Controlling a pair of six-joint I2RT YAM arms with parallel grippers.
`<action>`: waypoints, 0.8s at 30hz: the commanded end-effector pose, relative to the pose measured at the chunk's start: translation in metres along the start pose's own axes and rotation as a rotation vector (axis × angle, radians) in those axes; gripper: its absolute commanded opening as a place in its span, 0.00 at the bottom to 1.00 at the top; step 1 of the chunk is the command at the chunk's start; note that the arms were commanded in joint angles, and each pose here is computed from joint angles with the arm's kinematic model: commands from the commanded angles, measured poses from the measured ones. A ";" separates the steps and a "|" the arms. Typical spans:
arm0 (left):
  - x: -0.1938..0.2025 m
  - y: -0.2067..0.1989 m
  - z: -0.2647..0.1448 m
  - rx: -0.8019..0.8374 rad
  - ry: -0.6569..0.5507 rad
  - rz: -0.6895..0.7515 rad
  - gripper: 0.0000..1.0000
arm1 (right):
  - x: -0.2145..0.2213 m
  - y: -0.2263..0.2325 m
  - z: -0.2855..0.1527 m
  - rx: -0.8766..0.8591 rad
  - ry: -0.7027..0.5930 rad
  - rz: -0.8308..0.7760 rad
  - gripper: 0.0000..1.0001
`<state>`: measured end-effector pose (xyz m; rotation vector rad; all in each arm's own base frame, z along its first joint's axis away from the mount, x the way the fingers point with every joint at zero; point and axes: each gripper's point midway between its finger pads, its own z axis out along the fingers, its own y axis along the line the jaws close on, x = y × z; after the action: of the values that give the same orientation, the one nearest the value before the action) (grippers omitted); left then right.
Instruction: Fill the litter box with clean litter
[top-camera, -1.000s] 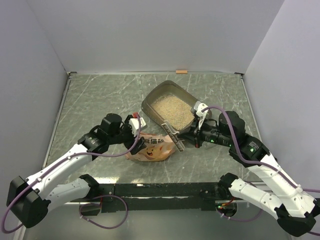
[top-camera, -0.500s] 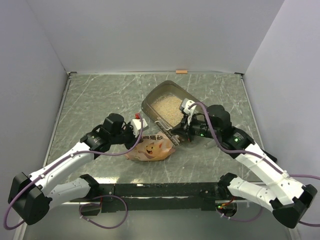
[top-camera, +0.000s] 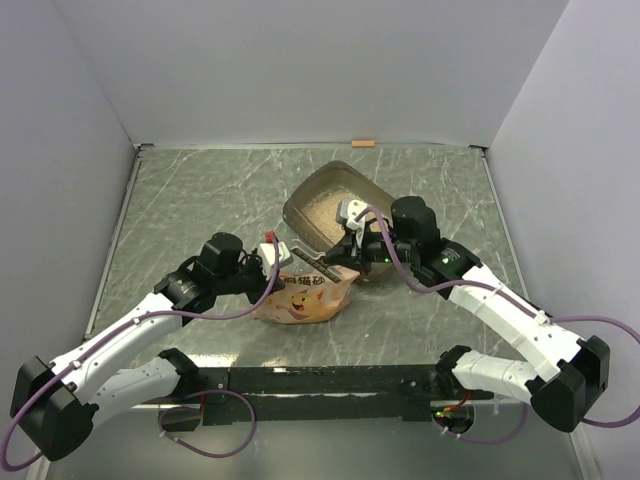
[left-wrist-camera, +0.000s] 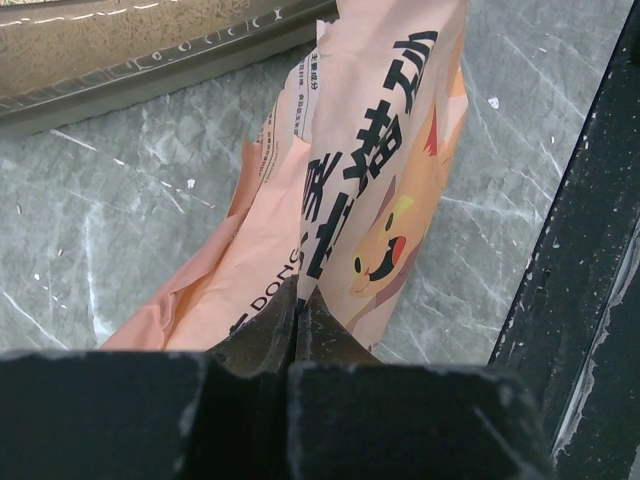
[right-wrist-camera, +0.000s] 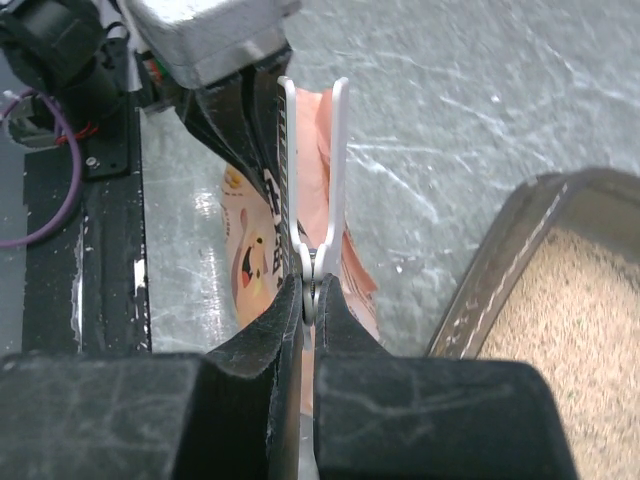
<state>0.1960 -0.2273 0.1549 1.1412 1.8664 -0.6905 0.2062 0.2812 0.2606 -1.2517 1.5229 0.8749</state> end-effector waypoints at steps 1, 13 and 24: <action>-0.027 0.001 -0.006 -0.009 -0.100 0.026 0.01 | -0.047 -0.003 0.000 -0.042 -0.129 -0.161 0.00; -0.029 0.004 -0.007 -0.029 -0.098 0.020 0.04 | -0.024 0.003 0.010 -0.101 -0.088 -0.117 0.00; -0.026 0.003 -0.004 -0.018 -0.080 0.007 0.04 | -0.024 0.006 0.003 -0.083 -0.096 -0.108 0.00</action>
<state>0.1953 -0.2269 0.1546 1.1290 1.8751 -0.6951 0.2055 0.2920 0.2607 -1.3237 1.4366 0.9173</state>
